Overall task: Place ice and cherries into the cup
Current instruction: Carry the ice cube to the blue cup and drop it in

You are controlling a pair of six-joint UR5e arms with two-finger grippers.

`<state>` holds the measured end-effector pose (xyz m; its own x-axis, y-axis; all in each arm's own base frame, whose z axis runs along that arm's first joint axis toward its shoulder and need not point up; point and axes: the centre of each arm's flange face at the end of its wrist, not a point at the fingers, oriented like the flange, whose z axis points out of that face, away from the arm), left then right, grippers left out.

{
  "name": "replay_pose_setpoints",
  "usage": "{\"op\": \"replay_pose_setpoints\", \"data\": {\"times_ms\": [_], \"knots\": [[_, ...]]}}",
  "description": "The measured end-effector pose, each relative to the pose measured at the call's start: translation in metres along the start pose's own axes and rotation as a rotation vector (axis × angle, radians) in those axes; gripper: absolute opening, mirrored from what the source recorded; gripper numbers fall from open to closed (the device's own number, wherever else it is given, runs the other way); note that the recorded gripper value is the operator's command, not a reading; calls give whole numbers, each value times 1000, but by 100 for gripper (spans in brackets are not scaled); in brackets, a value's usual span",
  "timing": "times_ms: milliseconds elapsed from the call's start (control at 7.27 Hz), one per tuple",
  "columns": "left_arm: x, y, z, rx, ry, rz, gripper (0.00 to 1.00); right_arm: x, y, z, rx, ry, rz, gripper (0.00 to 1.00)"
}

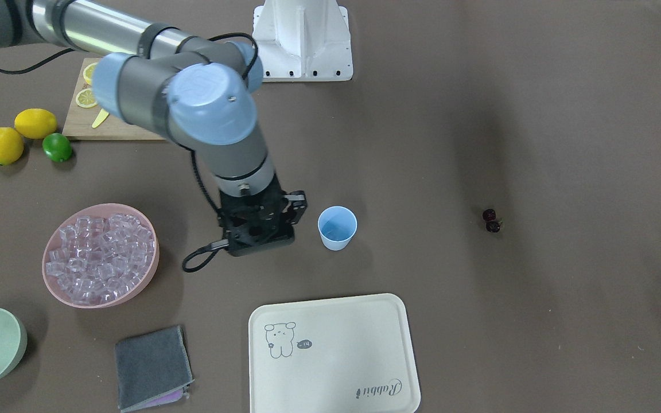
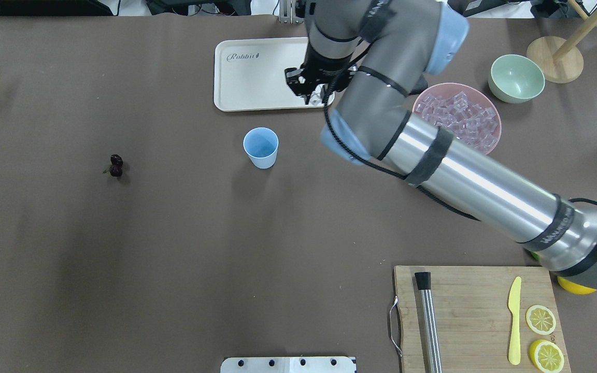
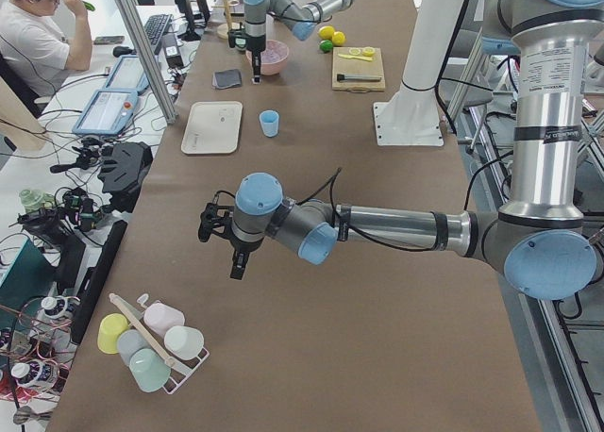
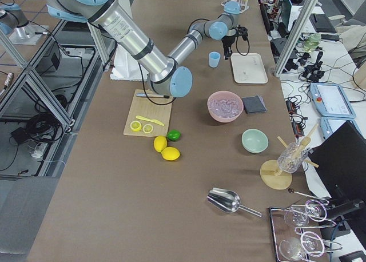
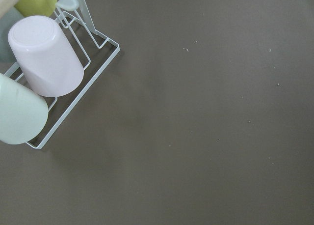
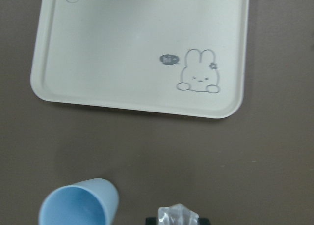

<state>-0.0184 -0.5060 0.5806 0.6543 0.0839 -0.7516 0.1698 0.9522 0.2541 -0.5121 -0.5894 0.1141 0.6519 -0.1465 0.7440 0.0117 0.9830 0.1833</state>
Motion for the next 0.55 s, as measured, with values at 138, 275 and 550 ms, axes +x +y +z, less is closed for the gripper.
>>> {"op": "replay_pose_setpoints", "data": {"times_ms": [138,275,550], "knots": [[-1,0,1,-2,1,-1,97,-49,15,9,25,13,24,0],[-2,1,2,-4,1,-3,97,-82,29,18,41,20,39,0],[-2,1,2,-5,2,-4,97,-104,42,40,61,33,35,0]]}}
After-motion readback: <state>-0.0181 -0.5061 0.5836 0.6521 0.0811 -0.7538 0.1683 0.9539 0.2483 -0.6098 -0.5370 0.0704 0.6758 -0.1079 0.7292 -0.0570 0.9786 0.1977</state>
